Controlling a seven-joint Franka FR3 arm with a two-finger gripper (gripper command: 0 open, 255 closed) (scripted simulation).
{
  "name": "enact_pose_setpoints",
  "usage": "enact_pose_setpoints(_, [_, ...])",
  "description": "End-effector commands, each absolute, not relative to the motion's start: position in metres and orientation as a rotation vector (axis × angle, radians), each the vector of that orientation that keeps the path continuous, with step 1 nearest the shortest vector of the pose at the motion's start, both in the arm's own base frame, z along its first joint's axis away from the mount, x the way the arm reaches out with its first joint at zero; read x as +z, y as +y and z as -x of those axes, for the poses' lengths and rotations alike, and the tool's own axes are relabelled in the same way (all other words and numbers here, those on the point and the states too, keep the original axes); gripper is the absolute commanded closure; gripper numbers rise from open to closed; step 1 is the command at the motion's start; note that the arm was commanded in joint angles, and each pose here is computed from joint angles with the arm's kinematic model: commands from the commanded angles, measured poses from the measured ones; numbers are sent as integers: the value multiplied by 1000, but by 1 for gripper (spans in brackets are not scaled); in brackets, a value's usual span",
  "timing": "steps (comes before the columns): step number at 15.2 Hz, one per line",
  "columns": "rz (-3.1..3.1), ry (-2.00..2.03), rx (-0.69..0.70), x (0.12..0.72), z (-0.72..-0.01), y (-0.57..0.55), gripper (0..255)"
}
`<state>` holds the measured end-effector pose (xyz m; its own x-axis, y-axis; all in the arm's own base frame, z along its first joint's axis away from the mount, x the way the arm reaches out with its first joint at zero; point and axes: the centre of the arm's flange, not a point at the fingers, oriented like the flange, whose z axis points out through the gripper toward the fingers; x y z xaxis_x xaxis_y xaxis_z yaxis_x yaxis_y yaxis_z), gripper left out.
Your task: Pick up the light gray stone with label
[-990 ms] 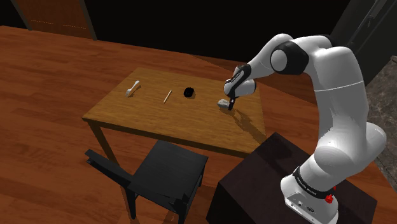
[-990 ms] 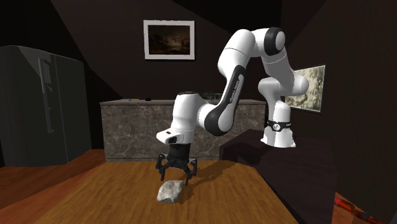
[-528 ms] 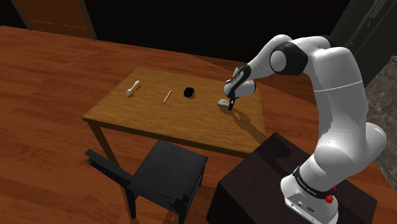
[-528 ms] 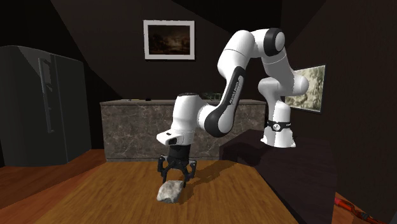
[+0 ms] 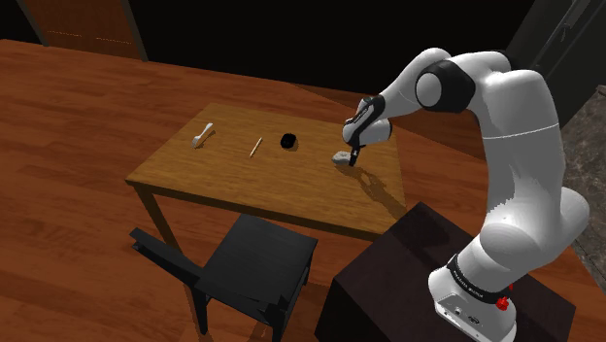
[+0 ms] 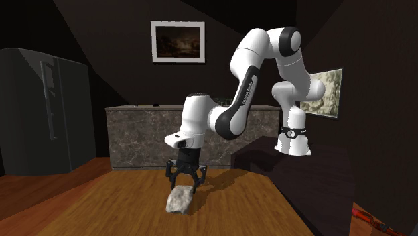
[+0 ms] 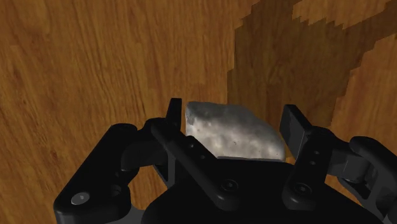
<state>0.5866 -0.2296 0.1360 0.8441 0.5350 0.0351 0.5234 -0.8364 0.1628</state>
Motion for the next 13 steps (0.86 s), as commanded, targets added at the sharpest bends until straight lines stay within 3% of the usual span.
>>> enact_pose_setpoints(1, [-2875, 830, 119, 146, -587, -230, 255])
enact_pose_setpoints(13, [-2875, 830, 119, 200, -587, -230, 255])
